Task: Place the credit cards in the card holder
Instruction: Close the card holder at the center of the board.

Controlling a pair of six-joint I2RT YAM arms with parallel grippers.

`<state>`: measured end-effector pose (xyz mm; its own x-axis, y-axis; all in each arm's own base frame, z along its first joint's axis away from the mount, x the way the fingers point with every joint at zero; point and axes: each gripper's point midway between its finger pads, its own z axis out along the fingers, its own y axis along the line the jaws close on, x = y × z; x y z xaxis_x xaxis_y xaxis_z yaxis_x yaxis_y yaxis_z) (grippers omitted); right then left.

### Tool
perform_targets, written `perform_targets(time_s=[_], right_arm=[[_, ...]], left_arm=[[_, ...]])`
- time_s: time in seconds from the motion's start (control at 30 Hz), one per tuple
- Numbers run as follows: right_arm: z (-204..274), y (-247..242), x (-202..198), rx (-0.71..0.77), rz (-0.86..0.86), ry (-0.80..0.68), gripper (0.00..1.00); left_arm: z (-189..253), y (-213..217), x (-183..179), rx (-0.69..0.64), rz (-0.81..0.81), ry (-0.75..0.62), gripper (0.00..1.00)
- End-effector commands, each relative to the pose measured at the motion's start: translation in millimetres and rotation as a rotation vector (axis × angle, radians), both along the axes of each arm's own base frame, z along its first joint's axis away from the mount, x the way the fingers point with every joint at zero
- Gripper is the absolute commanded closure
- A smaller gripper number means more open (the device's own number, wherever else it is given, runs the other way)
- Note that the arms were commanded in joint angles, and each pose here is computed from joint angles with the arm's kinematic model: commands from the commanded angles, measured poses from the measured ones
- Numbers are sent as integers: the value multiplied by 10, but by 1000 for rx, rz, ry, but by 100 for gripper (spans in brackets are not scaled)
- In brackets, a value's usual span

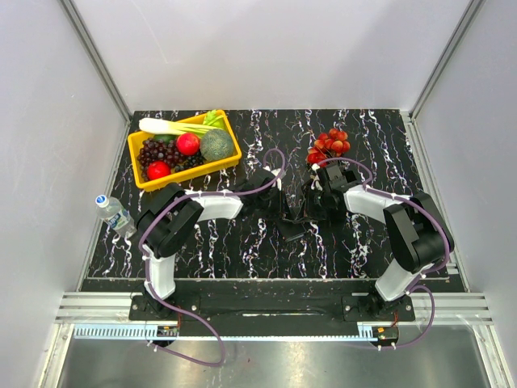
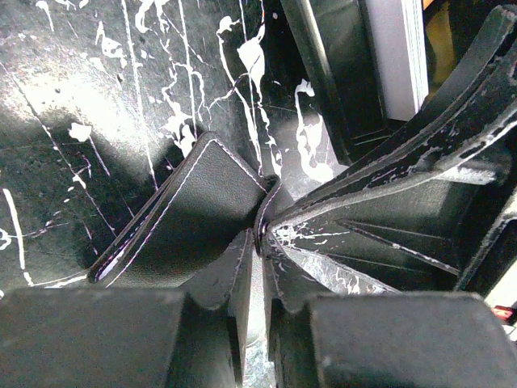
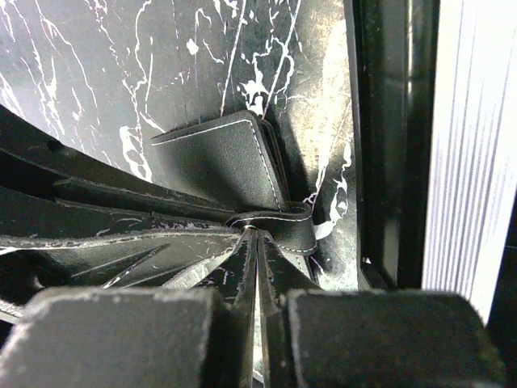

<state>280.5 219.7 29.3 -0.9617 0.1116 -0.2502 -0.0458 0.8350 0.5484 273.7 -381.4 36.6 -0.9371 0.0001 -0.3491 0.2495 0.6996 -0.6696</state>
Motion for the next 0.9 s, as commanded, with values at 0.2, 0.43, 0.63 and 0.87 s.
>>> perform_targets(time_s=[0.2,0.43,0.63,0.87], right_arm=[[45,49,156,-6,-16,-66,94],[36,49,152,-7,-13,-65,94],[51,55,134,-1,-5,-63,94],[50,60,120,1,4,-60,94]], left_arm=[[123,26,11,-11,12,-57,80],[117,44,20,-6,22,-61,89],[139,15,64,-11,24,-68,90],[200,-50,95,-48,23,-81,81]])
